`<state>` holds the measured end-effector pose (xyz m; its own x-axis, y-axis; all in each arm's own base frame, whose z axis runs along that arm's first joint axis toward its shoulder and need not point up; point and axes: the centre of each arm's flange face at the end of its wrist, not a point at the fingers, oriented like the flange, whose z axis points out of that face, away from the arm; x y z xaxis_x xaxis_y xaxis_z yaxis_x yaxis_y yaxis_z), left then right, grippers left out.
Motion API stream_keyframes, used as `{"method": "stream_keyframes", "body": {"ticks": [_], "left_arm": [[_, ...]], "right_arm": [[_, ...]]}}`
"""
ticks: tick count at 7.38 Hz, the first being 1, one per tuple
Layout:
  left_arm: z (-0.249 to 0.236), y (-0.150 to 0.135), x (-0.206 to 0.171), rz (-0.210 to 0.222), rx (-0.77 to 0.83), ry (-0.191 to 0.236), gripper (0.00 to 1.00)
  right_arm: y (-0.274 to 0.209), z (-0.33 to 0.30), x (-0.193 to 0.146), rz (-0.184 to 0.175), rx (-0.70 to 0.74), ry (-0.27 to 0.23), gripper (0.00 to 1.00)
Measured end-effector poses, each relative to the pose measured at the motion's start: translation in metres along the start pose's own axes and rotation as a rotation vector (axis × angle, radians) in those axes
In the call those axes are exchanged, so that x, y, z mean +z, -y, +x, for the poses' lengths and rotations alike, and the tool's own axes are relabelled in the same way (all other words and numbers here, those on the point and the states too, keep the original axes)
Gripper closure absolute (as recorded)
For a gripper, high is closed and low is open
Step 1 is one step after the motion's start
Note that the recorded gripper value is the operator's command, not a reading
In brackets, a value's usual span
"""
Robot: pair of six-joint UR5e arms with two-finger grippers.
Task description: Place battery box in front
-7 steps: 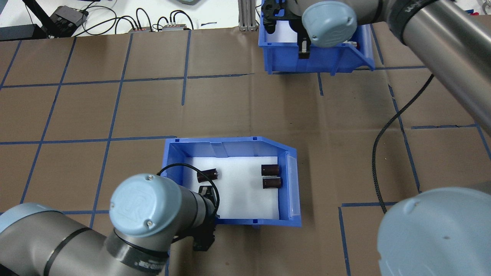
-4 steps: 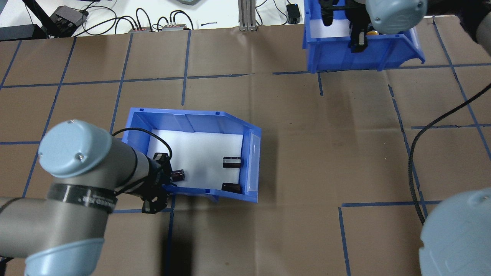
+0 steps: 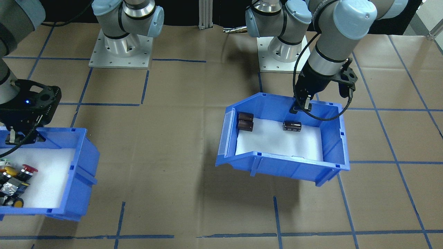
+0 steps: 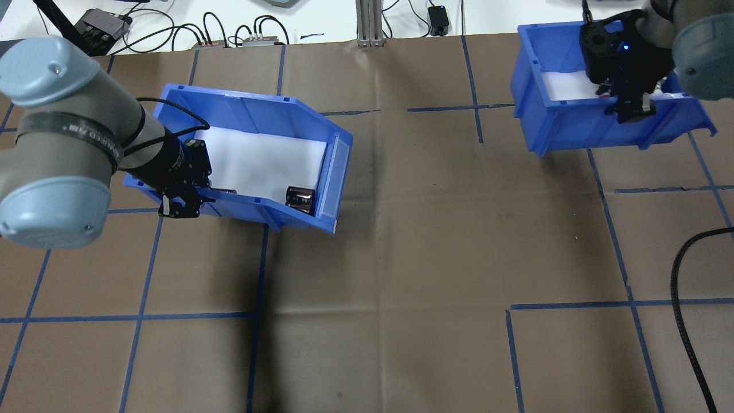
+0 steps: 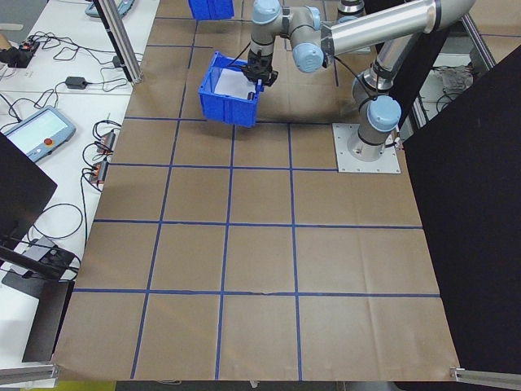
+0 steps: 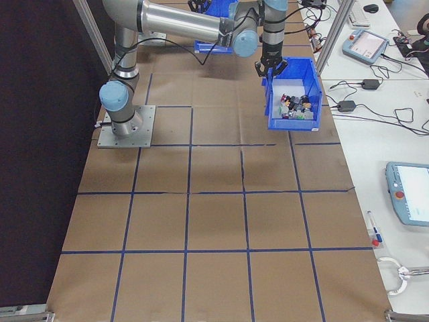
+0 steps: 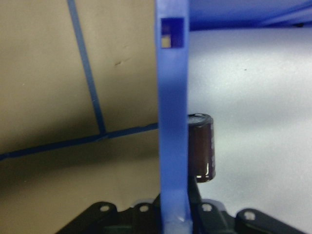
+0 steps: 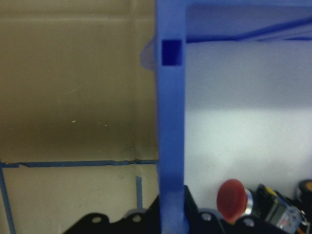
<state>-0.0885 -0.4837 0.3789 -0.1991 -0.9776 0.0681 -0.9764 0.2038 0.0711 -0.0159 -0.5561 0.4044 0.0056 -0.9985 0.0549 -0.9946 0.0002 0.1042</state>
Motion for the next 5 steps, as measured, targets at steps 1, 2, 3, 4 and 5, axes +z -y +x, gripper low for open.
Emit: {"method": "stream_keyframes", "body": {"ticks": [1, 2, 3, 4, 5], "left_arm": [[0.037, 0.005, 0.006, -0.016, 0.006, 0.003, 1.0], [0.071, -0.001, 0.015, -0.038, 0.016, 0.006, 1.0], [0.098, -0.016, 0.024, -0.05, 0.013, 0.009, 1.0], [0.116, -0.036, 0.033, -0.057, -0.005, 0.014, 1.0], [0.127, -0.058, 0.045, -0.06, -0.031, 0.022, 1.0]], "right_arm": [[-0.003, -0.031, 0.004, 0.004, -0.01, 0.009, 1.0], [-0.002, -0.057, 0.007, 0.001, -0.018, 0.0, 1.0], [-0.004, -0.079, 0.011, -0.005, -0.022, -0.015, 1.0], [-0.007, -0.091, 0.013, -0.009, -0.018, -0.023, 1.0], [-0.008, -0.097, 0.014, -0.01, -0.017, -0.024, 1.0]]}}
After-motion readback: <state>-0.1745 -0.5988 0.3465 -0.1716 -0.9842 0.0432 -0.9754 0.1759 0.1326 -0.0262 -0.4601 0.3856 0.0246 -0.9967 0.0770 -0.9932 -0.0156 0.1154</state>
